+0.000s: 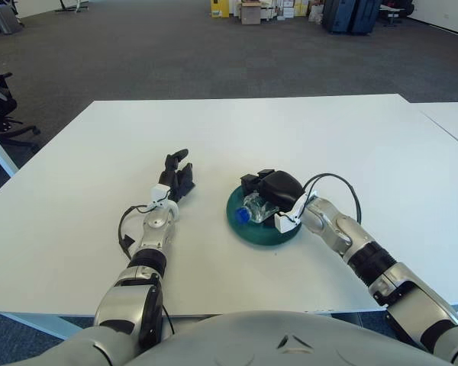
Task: Put the bottle into the plate.
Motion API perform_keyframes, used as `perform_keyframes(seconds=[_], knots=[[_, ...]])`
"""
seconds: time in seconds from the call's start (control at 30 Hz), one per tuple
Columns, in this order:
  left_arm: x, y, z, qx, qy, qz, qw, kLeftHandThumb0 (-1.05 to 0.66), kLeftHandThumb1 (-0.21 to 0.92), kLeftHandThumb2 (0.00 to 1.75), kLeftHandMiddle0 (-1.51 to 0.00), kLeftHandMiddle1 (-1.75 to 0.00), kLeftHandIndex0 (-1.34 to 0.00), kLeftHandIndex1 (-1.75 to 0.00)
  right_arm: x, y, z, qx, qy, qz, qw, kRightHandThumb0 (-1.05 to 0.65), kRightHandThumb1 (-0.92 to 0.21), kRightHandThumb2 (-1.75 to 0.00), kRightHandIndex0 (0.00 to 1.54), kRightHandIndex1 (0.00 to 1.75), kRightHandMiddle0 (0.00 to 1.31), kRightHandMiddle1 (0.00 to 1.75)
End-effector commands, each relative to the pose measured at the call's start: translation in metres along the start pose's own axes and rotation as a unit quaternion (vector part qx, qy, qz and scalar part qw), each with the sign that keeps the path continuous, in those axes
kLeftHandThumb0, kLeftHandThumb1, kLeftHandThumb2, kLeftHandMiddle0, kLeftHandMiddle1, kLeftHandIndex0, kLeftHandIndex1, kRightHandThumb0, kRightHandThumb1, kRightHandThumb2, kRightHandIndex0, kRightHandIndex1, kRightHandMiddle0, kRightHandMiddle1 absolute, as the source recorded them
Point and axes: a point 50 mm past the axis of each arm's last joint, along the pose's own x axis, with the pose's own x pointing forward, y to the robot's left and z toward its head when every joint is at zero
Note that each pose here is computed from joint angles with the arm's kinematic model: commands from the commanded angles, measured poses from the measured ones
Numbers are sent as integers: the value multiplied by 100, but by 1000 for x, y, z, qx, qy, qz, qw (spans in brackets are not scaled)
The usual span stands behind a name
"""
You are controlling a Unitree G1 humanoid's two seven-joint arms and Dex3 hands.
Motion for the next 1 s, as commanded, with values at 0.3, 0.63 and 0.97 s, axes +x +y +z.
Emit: perform_keyframes(seconds=[0.3,0.63,0.97], knots=[[0,0,-2,1,14,-1,1000,-74,92,86,-46,-12,0,-92,-5,2,-3,-9,-34,35,999,-82,-80,-48,9,114,7,129],[1,0,-1,7,19,0,1000,-72,92,84,-44,-10,0,-88,-10,-6,-7,-12,-82,84,993,-104,-92,-56,0,3,0,12],[2,0,-1,19,27,3,999,-72,92,84,-44,-9,0,-89,-11,-13,-8,-6,-96,89,991,-105,-92,-59,0,0,0,0]])
